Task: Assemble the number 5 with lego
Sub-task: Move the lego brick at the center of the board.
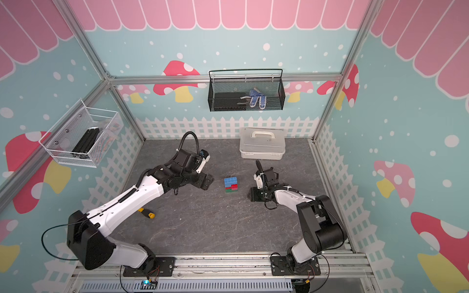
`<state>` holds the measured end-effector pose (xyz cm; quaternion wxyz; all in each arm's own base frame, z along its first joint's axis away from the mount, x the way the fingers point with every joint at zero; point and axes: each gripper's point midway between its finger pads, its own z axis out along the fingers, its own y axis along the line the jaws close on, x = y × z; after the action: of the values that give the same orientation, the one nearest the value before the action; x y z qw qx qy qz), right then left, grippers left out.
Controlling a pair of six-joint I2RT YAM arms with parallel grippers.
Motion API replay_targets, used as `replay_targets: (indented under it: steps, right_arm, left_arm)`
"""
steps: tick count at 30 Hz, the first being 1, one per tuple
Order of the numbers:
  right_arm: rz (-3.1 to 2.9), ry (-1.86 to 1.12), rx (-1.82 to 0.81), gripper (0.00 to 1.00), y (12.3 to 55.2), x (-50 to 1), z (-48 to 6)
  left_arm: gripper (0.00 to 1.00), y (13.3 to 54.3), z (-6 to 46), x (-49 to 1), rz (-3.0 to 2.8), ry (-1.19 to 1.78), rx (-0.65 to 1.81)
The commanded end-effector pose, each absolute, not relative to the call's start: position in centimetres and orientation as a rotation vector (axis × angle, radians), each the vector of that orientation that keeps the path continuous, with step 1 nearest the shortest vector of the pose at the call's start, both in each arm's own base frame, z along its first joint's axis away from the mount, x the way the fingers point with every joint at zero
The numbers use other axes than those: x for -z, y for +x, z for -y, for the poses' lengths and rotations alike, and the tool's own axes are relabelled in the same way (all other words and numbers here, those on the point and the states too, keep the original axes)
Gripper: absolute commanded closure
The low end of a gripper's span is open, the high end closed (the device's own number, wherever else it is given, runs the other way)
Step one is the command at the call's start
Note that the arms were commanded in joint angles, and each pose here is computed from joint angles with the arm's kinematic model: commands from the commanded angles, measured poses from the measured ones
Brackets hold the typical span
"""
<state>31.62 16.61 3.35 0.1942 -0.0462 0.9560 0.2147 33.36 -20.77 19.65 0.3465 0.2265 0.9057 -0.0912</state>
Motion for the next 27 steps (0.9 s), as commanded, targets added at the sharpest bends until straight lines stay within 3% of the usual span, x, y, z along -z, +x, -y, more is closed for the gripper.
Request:
replay_targets:
  steps: [1, 11, 27]
  right_arm:
    - [-2.648, 0.000, -0.565, 0.46, 33.8, -2.8, -16.4]
    - [-2.675, -0.012, -0.662, 0.47, 36.5, -1.3, -19.0]
    - [-2.723, -0.132, -0.730, 0.47, 34.6, -0.6, -23.6]
  left_arm:
    - [0.01, 33.8, 21.5, -19.4, -2.290, 0.390, 0.385]
    - [0.01, 31.8, 19.2, -17.8, -2.165, 0.243, 0.428]
    - [0.01, 31.3, 17.6, -14.8, -2.241, 0.237, 0.331]
